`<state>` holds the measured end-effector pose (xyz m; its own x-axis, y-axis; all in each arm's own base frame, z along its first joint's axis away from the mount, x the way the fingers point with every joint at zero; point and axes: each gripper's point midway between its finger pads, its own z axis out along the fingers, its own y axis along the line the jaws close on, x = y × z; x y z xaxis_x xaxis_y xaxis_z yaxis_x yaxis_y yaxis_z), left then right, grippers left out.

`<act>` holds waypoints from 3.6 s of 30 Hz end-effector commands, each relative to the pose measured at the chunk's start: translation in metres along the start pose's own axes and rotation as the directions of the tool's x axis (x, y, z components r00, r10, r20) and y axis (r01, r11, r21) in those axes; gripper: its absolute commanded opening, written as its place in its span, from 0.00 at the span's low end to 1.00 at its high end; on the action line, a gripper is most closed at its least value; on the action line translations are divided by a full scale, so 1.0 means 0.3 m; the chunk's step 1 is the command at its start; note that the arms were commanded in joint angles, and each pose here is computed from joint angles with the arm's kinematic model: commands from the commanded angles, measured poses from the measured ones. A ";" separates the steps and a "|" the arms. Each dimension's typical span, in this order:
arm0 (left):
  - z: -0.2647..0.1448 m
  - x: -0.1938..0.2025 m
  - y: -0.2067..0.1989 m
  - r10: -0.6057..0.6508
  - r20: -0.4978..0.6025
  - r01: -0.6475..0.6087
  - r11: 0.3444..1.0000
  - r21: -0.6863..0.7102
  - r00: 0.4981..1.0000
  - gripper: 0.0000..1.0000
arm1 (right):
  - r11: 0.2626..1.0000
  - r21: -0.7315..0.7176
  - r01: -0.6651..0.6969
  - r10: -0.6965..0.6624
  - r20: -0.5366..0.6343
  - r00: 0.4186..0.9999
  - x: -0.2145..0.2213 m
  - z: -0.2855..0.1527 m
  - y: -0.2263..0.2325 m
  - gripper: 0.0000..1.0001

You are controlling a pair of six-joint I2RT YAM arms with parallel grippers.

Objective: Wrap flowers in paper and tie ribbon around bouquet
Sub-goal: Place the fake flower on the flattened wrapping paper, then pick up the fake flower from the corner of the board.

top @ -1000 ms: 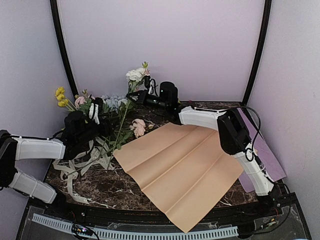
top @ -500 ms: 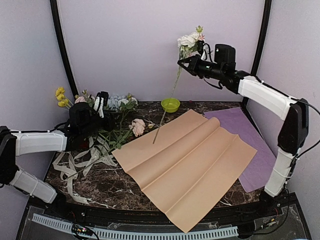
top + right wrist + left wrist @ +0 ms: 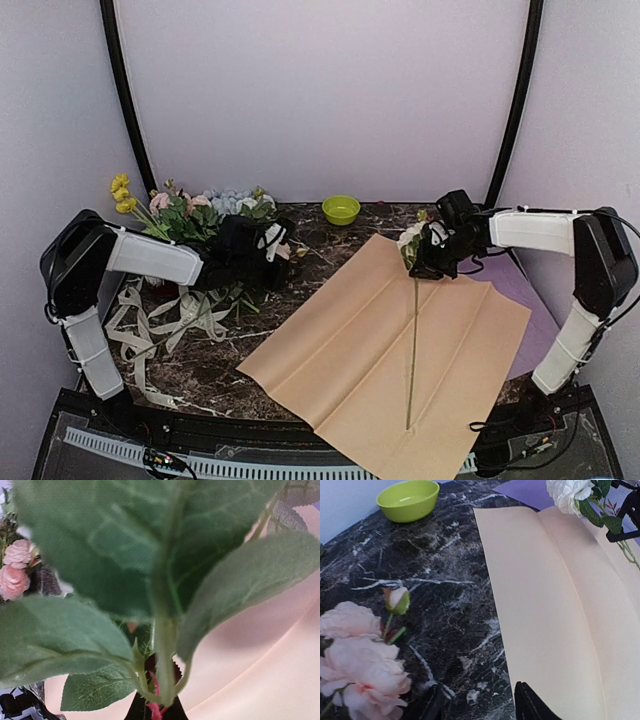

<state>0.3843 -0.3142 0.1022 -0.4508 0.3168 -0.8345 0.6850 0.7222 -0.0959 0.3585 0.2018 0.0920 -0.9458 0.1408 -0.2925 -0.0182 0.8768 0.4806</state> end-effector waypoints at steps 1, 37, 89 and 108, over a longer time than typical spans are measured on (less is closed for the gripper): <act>0.066 0.095 0.002 0.039 -0.127 -0.042 0.999 -0.015 0.991 0.49 | 0.999 0.040 -0.026 0.024 0.037 0.999 -0.005 -0.013 -0.107 0.00; 0.204 0.301 -0.145 0.221 -0.334 -0.198 0.975 0.104 0.916 0.46 | 0.960 -0.163 0.229 -0.224 0.049 0.973 -0.203 0.067 0.126 0.00; -0.068 -0.210 0.111 0.004 -0.096 -0.017 0.991 -0.133 0.995 0.67 | 0.957 0.265 0.118 -0.154 0.120 0.981 -0.133 -0.004 -0.191 0.44; 0.053 0.075 0.322 0.000 -0.441 -0.073 0.986 -0.151 0.898 0.78 | 0.959 0.243 0.143 -0.169 0.092 0.981 -0.098 -0.002 -0.183 0.44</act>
<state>0.4417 -0.2483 0.0554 -0.6777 0.5303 -0.5094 0.6076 0.7940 0.0182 0.3929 0.1460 0.0760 -0.8938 0.0478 -0.4459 -0.0533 0.9760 0.2113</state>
